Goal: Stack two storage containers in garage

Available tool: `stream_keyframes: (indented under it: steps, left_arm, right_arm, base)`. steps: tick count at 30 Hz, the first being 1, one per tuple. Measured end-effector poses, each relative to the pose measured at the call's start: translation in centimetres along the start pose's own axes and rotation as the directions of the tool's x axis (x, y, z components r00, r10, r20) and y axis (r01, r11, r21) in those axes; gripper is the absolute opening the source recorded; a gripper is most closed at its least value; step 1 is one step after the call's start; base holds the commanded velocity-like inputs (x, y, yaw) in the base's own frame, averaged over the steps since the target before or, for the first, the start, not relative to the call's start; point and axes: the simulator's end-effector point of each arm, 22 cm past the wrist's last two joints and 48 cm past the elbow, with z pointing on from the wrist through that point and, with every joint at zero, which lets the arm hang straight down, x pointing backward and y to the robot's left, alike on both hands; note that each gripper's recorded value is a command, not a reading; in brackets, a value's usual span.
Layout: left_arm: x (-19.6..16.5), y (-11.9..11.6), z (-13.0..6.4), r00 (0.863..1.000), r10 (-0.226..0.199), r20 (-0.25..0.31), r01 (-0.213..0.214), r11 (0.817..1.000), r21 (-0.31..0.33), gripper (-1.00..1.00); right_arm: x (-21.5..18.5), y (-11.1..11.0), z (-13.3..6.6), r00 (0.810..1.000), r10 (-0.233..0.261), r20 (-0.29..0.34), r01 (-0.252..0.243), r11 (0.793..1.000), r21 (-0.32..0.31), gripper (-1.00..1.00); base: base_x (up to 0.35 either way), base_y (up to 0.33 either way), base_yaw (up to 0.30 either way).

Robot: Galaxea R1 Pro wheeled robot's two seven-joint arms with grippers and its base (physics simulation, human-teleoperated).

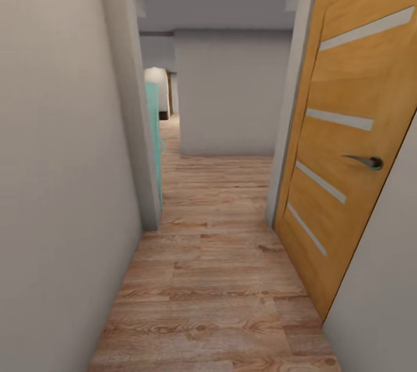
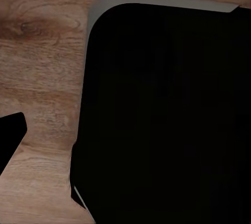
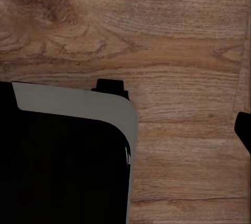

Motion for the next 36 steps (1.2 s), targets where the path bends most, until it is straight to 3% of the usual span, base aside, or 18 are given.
stream_keyframes:
  steps: [20,36]
  left_arm:
    - [0.17,-0.1,0.0,1.0,0.0,-0.004,0.0,1.0,0.001,1.0]
    - [0.39,-0.16,0.0,1.0,0.003,-0.01,-0.003,1.0,0.002,1.0]
  right_arm:
    - [-0.14,-0.08,0.0,1.0,-0.006,0.006,0.006,1.0,0.0,1.0]
    - [-0.18,-0.29,0.0,1.0,0.016,0.008,-0.016,1.0,0.005,1.0]
  base:
    - [0.323,-0.002,0.012]
    - [0.324,0.0,0.0]
